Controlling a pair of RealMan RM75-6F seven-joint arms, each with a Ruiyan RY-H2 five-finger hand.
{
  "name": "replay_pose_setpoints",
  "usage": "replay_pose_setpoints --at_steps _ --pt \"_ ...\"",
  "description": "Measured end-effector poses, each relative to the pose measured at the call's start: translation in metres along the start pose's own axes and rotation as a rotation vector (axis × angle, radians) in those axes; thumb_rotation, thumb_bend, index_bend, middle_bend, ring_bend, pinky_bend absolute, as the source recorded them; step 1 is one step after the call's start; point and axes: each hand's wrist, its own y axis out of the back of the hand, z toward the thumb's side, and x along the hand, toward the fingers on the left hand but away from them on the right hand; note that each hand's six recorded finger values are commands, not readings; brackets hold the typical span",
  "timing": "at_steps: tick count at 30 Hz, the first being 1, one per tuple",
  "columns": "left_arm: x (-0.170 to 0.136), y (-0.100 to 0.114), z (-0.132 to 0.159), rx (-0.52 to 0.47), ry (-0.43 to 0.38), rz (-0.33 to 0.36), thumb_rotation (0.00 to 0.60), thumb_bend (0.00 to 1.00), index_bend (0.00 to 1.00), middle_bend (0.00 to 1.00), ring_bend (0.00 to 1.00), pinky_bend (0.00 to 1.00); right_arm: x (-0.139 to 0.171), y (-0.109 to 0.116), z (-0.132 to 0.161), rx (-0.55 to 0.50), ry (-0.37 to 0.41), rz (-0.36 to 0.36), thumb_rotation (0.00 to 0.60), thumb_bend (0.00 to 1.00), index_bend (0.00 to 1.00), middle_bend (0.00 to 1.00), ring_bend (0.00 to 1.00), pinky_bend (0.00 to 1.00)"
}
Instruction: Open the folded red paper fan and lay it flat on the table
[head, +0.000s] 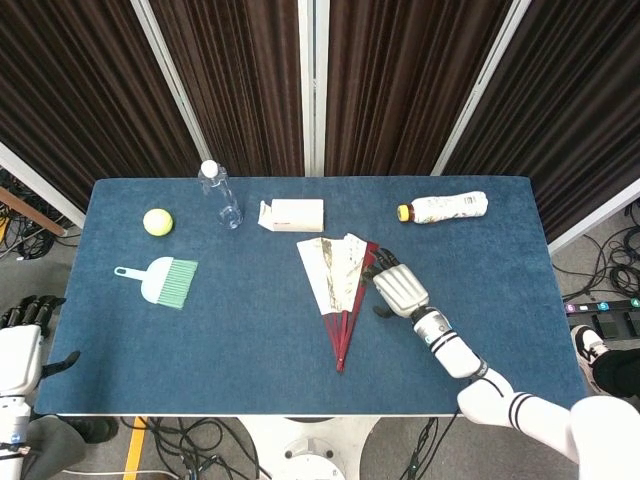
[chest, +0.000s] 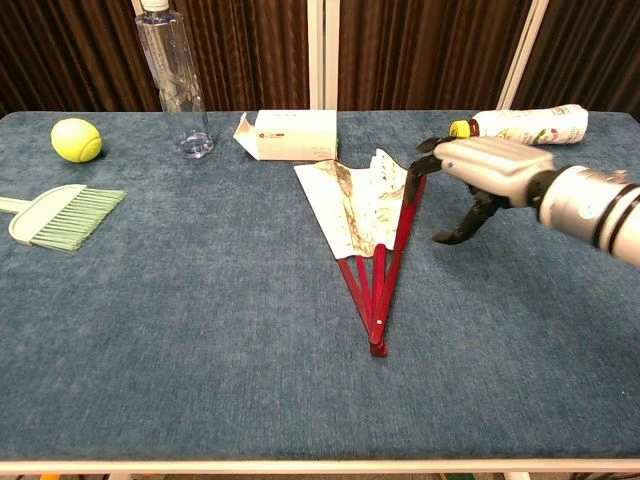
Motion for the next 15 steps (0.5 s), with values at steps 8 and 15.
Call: replay_pose_setpoints --at_steps 8,15 --pt "0.001 -0.001 -0.002 -0.013 0.008 0.000 0.600 0.00 0.24 0.21 0.13 0.22 -0.017 -0.016 0.014 0.005 0.008 -0.057 0.600 0.14 0.42 0.30 0.01 0.03" --pt "0.001 -0.003 -0.002 -0.028 0.009 -0.008 0.600 0.00 0.24 0.21 0.13 0.22 -0.019 -0.022 0.023 -0.025 0.026 -0.114 0.600 0.16 0.47 0.33 0.04 0.01"
